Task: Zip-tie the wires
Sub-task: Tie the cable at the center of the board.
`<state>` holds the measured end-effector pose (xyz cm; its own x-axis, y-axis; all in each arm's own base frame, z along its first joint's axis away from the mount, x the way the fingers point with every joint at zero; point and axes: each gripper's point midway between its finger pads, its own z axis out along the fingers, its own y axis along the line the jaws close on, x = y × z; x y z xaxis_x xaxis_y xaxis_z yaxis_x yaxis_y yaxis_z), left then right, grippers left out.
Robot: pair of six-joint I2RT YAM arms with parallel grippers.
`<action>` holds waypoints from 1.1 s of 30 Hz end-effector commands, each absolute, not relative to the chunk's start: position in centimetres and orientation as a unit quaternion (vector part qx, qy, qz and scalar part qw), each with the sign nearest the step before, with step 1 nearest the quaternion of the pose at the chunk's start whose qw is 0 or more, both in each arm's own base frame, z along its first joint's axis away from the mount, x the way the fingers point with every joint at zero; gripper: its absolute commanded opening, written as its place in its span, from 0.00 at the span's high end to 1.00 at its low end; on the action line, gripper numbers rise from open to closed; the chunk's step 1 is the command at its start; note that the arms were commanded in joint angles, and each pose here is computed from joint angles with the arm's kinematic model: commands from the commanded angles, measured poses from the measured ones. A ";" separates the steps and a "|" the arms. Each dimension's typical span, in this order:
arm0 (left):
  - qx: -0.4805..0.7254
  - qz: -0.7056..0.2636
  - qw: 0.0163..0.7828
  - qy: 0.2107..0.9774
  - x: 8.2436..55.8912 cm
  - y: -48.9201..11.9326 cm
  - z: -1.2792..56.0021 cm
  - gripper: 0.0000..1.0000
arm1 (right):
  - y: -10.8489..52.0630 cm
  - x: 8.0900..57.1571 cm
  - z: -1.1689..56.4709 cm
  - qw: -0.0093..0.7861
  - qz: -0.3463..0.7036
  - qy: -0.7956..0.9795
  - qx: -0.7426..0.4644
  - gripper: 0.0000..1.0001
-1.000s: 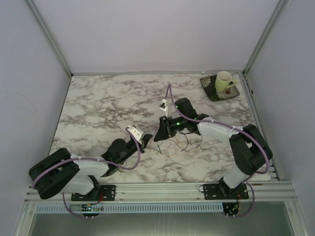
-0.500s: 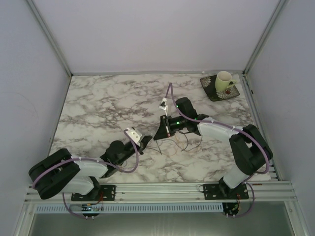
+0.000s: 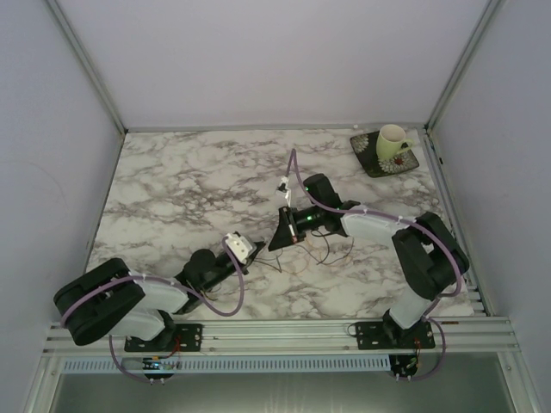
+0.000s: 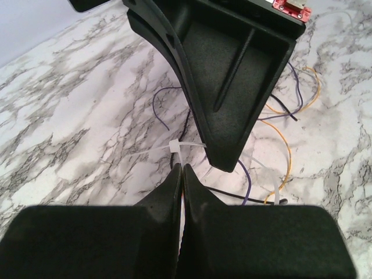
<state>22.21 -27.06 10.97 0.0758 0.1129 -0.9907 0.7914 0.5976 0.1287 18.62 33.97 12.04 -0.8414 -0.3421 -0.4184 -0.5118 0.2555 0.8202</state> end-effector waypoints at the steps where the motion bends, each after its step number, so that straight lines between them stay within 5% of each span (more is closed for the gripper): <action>1: 0.380 -0.288 0.662 0.578 21.8 -28.8 13.3 1.00 | 34.7 19.4 12.7 0.091 0.549 0.782 -0.282 1.00; 33: 0.430 -0.277 0.633 0.581 21.0 -30.3 11.7 1.00 | 33.7 20.4 11.8 0.083 0.532 0.792 -0.288 1.00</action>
